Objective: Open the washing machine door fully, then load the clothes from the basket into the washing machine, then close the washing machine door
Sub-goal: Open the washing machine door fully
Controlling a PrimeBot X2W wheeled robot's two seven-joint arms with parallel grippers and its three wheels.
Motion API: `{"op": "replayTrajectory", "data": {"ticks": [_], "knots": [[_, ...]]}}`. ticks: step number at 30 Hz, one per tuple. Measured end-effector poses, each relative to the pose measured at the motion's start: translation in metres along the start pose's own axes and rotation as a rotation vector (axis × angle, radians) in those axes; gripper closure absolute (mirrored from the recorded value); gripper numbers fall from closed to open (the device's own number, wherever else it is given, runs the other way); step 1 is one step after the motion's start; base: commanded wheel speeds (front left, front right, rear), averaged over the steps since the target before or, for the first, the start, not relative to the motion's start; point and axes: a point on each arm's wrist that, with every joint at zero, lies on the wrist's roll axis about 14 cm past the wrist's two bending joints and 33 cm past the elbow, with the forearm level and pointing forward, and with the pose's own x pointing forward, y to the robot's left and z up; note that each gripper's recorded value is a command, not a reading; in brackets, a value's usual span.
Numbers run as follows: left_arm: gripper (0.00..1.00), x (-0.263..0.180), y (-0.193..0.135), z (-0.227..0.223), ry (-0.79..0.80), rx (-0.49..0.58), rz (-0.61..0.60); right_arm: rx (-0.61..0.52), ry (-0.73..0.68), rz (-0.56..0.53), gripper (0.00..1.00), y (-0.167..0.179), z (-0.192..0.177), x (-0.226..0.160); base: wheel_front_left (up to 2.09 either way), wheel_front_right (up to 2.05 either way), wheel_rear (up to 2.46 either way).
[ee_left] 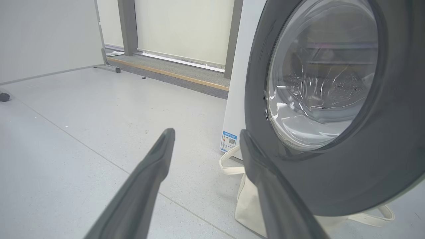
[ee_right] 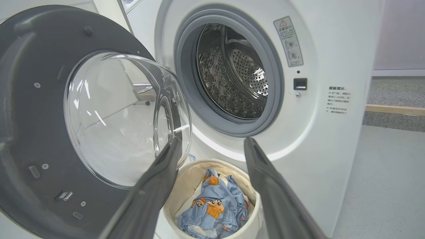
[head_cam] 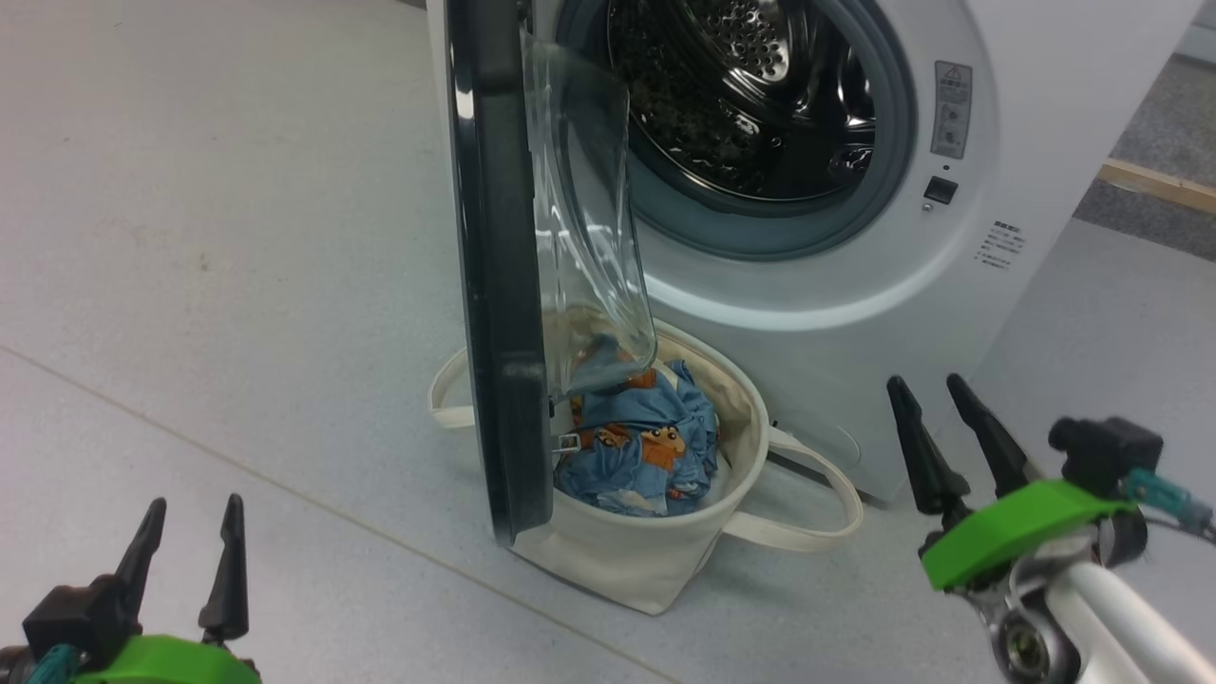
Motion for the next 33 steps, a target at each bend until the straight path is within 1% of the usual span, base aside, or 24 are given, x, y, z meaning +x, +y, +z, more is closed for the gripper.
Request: {"op": "replayTrajectory", "data": {"ticks": [9, 14, 30, 31, 32, 33], "knots": [[0.0, 0.003, -0.01, -0.005, 0.013, -0.002, -0.03, -0.035, -0.036, -0.109, 0.0, -0.002, -0.017, -0.037, 0.0, 0.0, 0.0], [0.0, 0.01, -0.017, 0.001, -0.002, -0.003, -0.046, -0.058, -0.062, -0.122, 0.0, -0.001, -0.012, -0.04, 0.0, 0.0, 0.0], [0.0, 0.013, -0.024, 0.0, 0.002, -0.004, -0.065, -0.052, -0.065, -0.135, 0.0, -0.002, -0.012, -0.043, 0.0, 0.0, 0.0], [0.17, 0.013, -0.024, 0.0, 0.002, -0.004, -0.067, -0.051, -0.064, -0.136, 0.0, -0.002, -0.013, -0.043, 0.0, 0.0, 0.0], [1.0, 0.014, -0.025, 0.0, 0.002, -0.004, -0.069, -0.05, -0.064, -0.137, 0.0, -0.003, -0.013, -0.043, 0.0, 0.0, 0.0], [1.0, 0.014, -0.026, 0.001, -0.001, -0.007, -0.07, -0.049, -0.064, -0.137, 0.0, -0.003, -0.013, -0.043, 0.0, 0.0, 0.0]]}}
